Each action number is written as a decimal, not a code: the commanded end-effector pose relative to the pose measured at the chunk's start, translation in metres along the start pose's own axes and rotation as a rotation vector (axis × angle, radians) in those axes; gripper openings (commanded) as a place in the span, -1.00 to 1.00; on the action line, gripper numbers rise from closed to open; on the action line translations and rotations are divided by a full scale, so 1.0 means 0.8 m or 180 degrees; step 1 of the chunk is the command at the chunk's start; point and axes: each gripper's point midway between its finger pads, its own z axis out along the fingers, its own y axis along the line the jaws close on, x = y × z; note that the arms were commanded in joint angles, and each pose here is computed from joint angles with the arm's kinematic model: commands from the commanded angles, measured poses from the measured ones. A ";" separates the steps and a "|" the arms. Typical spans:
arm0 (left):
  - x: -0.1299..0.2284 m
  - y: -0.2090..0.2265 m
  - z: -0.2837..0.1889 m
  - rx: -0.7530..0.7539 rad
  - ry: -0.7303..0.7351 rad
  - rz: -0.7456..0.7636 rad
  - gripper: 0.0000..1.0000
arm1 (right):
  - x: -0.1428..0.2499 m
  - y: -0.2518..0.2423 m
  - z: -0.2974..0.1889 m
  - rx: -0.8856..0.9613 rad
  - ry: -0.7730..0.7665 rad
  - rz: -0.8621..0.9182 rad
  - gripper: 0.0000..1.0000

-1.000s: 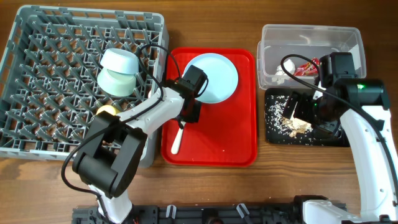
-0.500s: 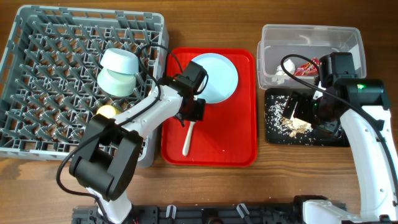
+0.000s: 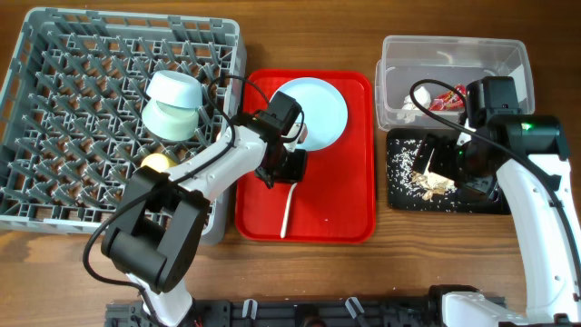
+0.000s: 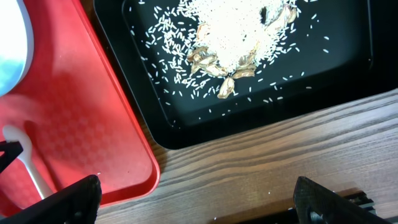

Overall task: Sort waste into correct bins and load items into the dishwasher rack
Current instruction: 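Reach the left gripper back to the red tray and grasp the spoon, then carry the white spoon into the dish rack with the left gripper, then reach the left gripper to the light-blue plate and grip its rim, then lift the plate and stand it upright in the dish rack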

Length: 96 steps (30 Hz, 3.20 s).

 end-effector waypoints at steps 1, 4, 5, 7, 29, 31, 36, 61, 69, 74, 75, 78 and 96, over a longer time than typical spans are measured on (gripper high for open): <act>0.010 0.010 0.003 -0.0109 0.0059 -0.0023 -0.92 | -0.004 0.002 -0.012 -0.0051 -0.0099 -0.0054 0.99; -0.010 -0.002 -0.076 -0.0248 -0.0356 0.0056 -0.92 | -0.004 0.002 -0.012 -0.0051 -0.0099 -0.0055 0.99; -0.013 -0.005 -0.095 -0.0227 -0.0428 0.0044 -0.92 | -0.004 0.002 -0.012 -0.0051 -0.0100 -0.0055 0.99; -0.023 -0.002 -0.150 -0.0247 -0.0615 -0.0044 -0.92 | -0.004 0.002 -0.012 -0.0051 -0.0099 -0.0055 0.99; -0.092 0.164 -0.231 -0.1075 -0.0965 -0.0039 -0.09 | -0.004 0.002 -0.012 -0.0050 -0.0097 -0.0062 0.99; -0.095 0.143 -0.246 -0.0872 -0.1111 -0.0049 0.00 | -0.004 0.002 -0.012 -0.0050 -0.0097 -0.0062 0.99; -0.106 0.034 -0.243 -0.0084 -0.1317 0.0303 0.93 | -0.005 0.003 -0.012 -0.0057 -0.0111 -0.0058 0.99; -0.099 -0.058 0.062 -0.1079 -0.0508 0.1466 -0.92 | -0.005 0.002 -0.012 -0.0054 -0.0106 -0.0062 1.00; -0.121 -0.126 -0.086 -0.0768 -0.1361 0.1553 -0.92 | -0.004 0.002 -0.012 -0.0049 -0.0098 -0.0063 0.99; -0.123 -0.113 -0.220 -0.0526 -0.1912 0.1322 -0.92 | -0.004 0.002 -0.012 -0.0049 -0.0097 -0.0063 0.99; -0.121 -0.106 -0.249 -0.0298 -0.2000 0.1254 -0.92 | -0.004 0.002 -0.012 -0.0049 -0.0097 -0.0063 0.99; -0.119 -0.087 -0.308 0.0431 -0.2120 0.1120 -0.92 | -0.004 0.002 -0.012 -0.0049 -0.0097 -0.0063 1.00; -0.127 0.053 -0.302 0.1020 -0.1704 0.0118 -0.92 | -0.003 0.001 -0.012 -0.0044 -0.0081 -0.0062 1.00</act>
